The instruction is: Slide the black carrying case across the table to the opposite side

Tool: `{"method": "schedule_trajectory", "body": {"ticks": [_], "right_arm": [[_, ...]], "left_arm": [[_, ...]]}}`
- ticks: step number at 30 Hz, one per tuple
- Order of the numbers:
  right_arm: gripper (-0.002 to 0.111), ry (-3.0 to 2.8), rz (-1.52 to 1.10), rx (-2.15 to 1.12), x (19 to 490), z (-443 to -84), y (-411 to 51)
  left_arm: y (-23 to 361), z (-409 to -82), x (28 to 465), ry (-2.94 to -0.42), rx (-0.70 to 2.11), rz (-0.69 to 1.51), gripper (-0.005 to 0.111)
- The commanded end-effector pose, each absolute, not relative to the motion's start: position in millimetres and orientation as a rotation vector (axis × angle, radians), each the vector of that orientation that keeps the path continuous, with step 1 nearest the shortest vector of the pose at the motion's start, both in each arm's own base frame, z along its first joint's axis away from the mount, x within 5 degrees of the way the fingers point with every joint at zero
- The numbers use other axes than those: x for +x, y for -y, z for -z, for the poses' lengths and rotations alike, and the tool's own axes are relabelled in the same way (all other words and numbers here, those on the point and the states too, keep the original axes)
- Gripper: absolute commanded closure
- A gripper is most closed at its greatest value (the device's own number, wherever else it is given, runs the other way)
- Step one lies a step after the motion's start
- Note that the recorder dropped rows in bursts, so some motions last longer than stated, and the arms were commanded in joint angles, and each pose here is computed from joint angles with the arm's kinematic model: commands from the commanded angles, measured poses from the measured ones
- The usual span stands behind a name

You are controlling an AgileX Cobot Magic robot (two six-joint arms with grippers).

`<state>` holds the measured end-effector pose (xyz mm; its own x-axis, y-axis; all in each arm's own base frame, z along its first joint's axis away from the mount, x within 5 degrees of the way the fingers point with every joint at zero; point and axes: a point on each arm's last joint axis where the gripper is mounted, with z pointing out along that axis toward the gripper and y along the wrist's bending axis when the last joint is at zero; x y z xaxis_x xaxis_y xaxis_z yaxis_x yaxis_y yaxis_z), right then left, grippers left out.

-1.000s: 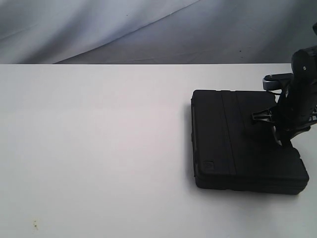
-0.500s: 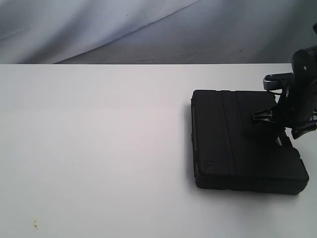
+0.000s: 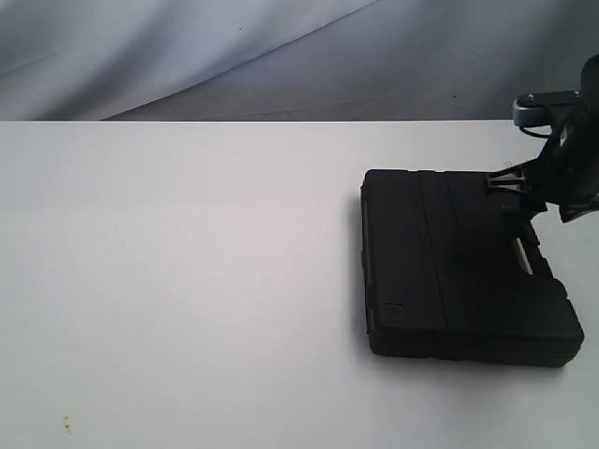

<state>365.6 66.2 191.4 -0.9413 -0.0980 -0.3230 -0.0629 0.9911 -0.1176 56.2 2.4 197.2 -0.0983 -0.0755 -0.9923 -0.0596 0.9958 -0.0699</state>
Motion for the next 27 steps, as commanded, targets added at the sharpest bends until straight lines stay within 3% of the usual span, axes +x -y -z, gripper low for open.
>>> {"method": "schedule_trajectory", "body": {"ticks": [1, 10, 13, 17, 27], "right_arm": [[0.069, -2.673, 0.107, -0.079, 357, -236, -62], [0.108, -2.234, 0.000, -0.082, 294, -364, -50], [0.108, -2.059, -0.022, -0.130, 264, -386, -46], [0.108, -1.881, -0.029, -0.196, 228, -391, -41], [0.108, -1.521, 0.019, -0.345, 146, -359, -31]], "left_arm": [[-2, -196, 56, -1.667, -0.111, 0.019, 0.106], [-2, -196, 56, -1.667, -0.107, 0.016, 0.106], [-2, -196, 56, -1.667, -0.107, 0.016, 0.106], [-2, -196, 56, -1.667, -0.111, 0.019, 0.106], [-2, -196, 56, -1.667, -0.111, 0.019, 0.106]]}}
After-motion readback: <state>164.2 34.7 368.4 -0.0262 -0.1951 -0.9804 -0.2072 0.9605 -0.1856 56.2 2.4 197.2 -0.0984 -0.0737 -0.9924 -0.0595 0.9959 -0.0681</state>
